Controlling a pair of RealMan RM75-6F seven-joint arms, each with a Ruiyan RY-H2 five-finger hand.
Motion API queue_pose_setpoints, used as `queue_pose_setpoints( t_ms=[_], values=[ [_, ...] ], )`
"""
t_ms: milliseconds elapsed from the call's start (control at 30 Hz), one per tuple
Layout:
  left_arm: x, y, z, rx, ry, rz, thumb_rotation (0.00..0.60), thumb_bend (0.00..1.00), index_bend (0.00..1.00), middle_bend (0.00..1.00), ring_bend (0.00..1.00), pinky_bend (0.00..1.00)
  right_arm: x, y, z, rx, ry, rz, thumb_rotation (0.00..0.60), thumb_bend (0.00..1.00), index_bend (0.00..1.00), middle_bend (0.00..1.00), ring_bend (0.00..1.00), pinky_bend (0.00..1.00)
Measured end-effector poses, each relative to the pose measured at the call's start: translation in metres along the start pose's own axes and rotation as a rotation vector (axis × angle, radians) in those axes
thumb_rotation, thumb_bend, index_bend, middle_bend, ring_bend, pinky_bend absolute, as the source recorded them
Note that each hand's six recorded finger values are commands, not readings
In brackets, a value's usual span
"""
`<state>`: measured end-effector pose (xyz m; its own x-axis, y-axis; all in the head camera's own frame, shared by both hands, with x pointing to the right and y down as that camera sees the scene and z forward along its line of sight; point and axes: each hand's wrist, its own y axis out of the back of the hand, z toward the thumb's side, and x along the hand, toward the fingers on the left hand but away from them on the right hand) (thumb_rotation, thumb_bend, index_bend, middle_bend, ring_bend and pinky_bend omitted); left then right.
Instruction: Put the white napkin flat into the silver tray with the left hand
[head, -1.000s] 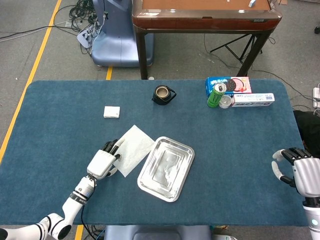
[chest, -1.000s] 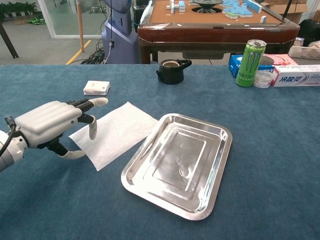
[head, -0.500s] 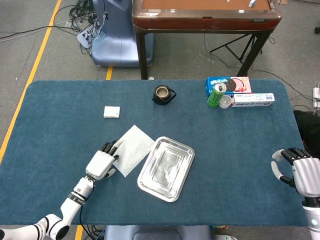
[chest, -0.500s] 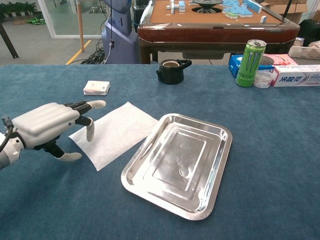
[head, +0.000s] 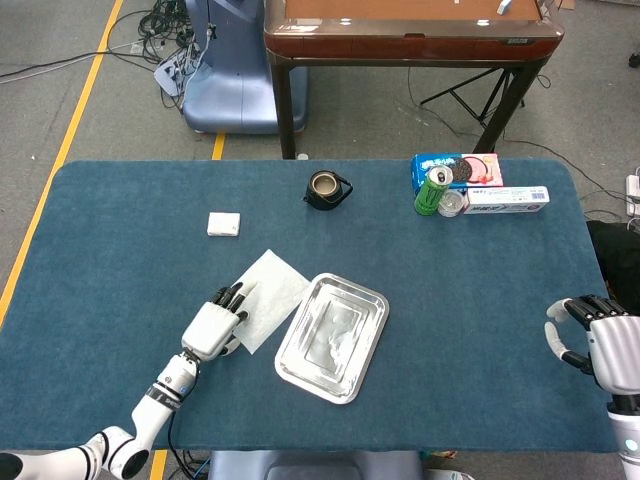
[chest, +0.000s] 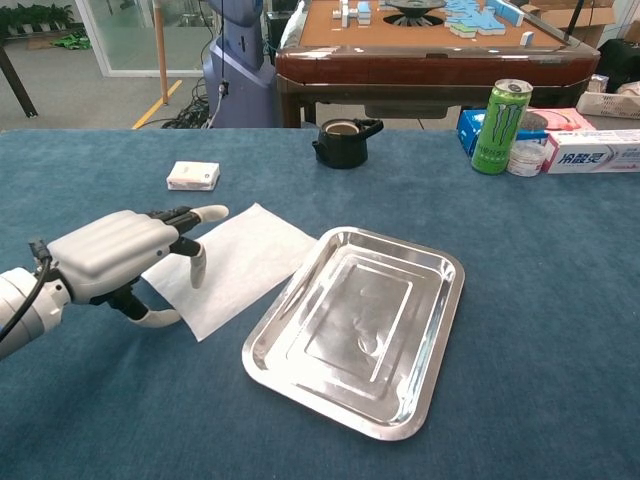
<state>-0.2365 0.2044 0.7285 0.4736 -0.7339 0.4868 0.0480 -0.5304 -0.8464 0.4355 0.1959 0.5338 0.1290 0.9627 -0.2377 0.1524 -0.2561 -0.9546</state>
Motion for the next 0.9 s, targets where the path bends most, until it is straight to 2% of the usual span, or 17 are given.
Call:
queue_pose_setpoints(
  t_ms=[133, 667, 900],
  values=[
    [0.003, 0.0, 0.001, -0.015, 0.004, 0.016, 0.6, 0.29, 0.56, 0.0, 0.0, 0.16, 0.0, 0.0, 0.0, -0.001, 0.001, 0.0, 0.6, 0.41, 0.51, 0.57, 0.43, 0.46],
    [0.002, 0.0, -0.002, -0.068, 0.017, 0.029, 0.6, 0.39, 0.58, 0.0, 0.0, 0.17, 0.0, 0.0, 0.0, -0.002, 0.0, -0.001, 0.6, 0.41, 0.51, 0.57, 0.43, 0.46],
    [-0.002, 0.016, 0.0, -0.1, -0.005, 0.096, 0.6, 0.43, 0.61, 0.0, 0.0, 0.18, 0.0, 0.001, 0.0, -0.001, 0.0, -0.003, 0.6, 0.41, 0.51, 0.57, 0.43, 0.46]
  ],
)
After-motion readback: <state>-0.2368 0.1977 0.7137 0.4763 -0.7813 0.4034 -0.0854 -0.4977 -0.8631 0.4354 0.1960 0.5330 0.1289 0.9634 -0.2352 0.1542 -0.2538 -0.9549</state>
